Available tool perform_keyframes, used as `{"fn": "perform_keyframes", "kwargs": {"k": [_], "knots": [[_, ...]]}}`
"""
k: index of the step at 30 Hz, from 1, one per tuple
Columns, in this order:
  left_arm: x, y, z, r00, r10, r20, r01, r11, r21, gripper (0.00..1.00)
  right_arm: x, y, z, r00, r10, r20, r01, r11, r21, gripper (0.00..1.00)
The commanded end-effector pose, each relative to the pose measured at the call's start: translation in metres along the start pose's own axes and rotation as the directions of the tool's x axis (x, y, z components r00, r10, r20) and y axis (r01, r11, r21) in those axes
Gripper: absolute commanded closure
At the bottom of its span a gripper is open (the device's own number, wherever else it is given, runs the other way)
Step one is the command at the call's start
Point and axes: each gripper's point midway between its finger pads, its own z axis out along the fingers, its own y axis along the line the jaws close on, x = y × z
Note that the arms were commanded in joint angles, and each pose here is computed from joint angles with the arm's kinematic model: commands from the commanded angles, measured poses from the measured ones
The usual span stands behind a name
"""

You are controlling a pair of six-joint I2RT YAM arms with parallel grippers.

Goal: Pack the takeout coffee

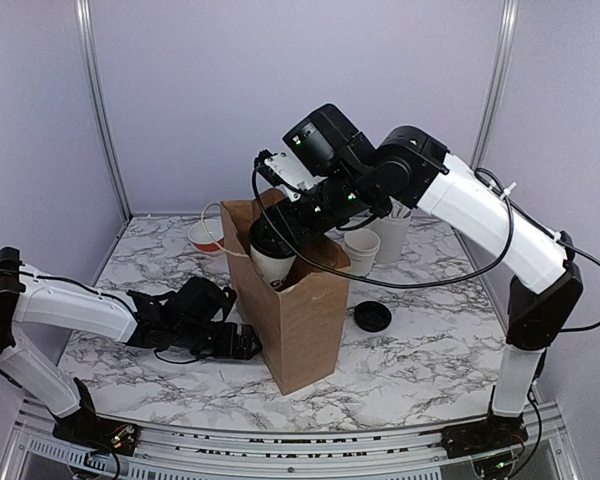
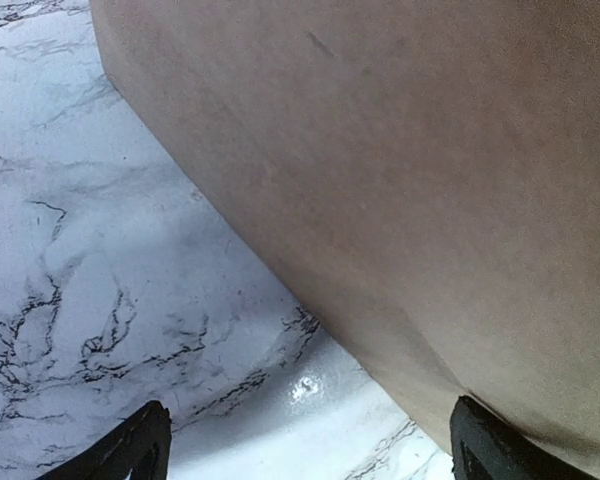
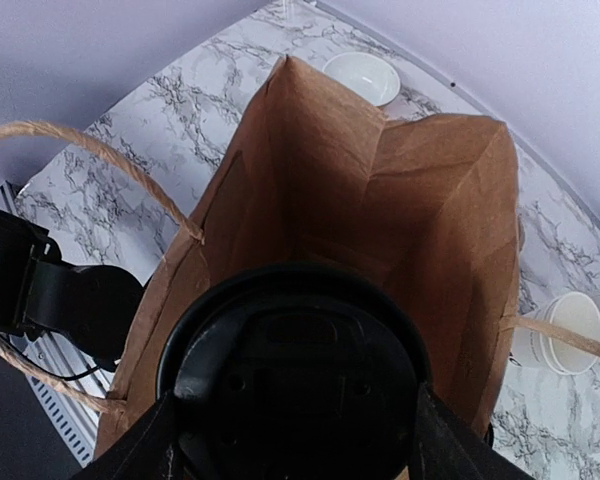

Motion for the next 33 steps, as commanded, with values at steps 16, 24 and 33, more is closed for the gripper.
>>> {"fn": "perform_keyframes", "kwargs": {"k": [16,24,33], "knots": [[0.000,0.011,-0.014,0.999,0.013,0.033,-0.012,0.999,-0.034,0.02,0.044,-0.014,0.032,0.984,0.051,-0.172,-0.047,0.999,0.025,0.37],[0.000,0.012,-0.015,0.999,0.012,0.036,-0.010,0.999,-0.033,0.02,0.056,-0.013,0.044,0.973,0.064,-0.221,-0.061,0.998,0.023,0.37],[-0.001,0.014,-0.019,0.999,0.004,0.051,-0.003,1.000,-0.026,0.01,0.071,-0.016,0.054,0.953,0.134,-0.272,-0.123,0.991,0.056,0.38]]}}
